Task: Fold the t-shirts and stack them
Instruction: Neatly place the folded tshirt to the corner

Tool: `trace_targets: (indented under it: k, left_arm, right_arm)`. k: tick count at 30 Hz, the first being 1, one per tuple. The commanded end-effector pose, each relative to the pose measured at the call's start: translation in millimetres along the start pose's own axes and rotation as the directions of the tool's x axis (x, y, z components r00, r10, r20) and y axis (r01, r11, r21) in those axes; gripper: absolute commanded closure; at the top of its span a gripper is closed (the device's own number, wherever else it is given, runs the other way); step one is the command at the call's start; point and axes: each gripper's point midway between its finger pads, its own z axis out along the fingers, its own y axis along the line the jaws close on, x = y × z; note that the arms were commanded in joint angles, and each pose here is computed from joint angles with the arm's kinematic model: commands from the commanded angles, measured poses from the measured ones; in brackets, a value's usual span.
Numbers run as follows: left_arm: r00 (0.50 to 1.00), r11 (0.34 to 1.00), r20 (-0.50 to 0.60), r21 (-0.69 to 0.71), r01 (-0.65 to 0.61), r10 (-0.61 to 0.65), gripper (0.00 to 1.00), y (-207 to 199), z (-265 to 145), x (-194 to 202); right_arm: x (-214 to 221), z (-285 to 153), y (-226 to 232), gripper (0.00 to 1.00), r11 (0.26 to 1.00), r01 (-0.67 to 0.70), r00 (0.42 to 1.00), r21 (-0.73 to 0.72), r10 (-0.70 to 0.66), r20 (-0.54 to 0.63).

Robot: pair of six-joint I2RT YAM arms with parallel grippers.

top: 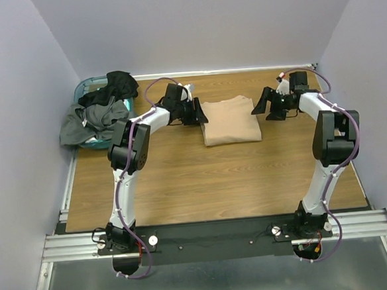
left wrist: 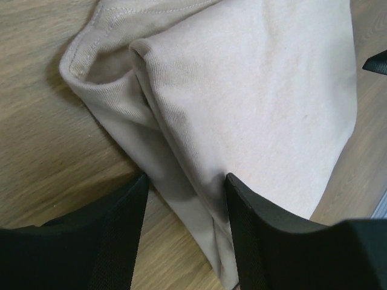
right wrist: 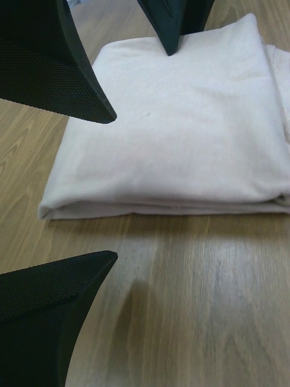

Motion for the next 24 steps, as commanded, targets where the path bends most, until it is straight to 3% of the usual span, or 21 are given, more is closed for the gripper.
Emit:
trace_targets:
  k: [1, 4, 10, 11, 24]
  left_arm:
    - [0.998, 1.0, -0.062, -0.007, 0.02, -0.02, 0.47, 12.8, 14.5, 25.8]
    - [0.997, 1.0, -0.078, -0.014, 0.023, -0.024, 0.64, 16.9, 15.7, 33.6]
    - [0.995, 1.0, -0.093, -0.022, 0.023, -0.025, 0.89, 21.5, 15.3, 42.1]
    - [0.995, 0.999, -0.099, -0.025, 0.024, -0.026, 0.98, 23.3, 15.3, 45.2]
    - [0.992, 1.0, -0.123, -0.024, 0.009, -0.012, 1.0, 29.6, 10.0, 64.5]
  right_arm:
    - [-0.9, 5.4, -0.5, 0.08, 0.996, 0.01, 1.0, -0.089, -0.011, -0.011]
    - [3.3, 12.0, 3.6, 0.09, 0.989, 0.008, 0.999, -0.147, -0.013, -0.034]
    - [15.6, 30.6, -4.0, 0.1, 0.982, -0.024, 0.996, -0.187, 0.008, -0.085]
    - [16.8, 32.9, -5.5, 0.1, 0.982, -0.027, 0.996, -0.187, 0.01, -0.09]
    - [35.5, 68.7, -8.8, 0.14, 0.967, -0.066, 0.984, -0.246, 0.023, -0.174]
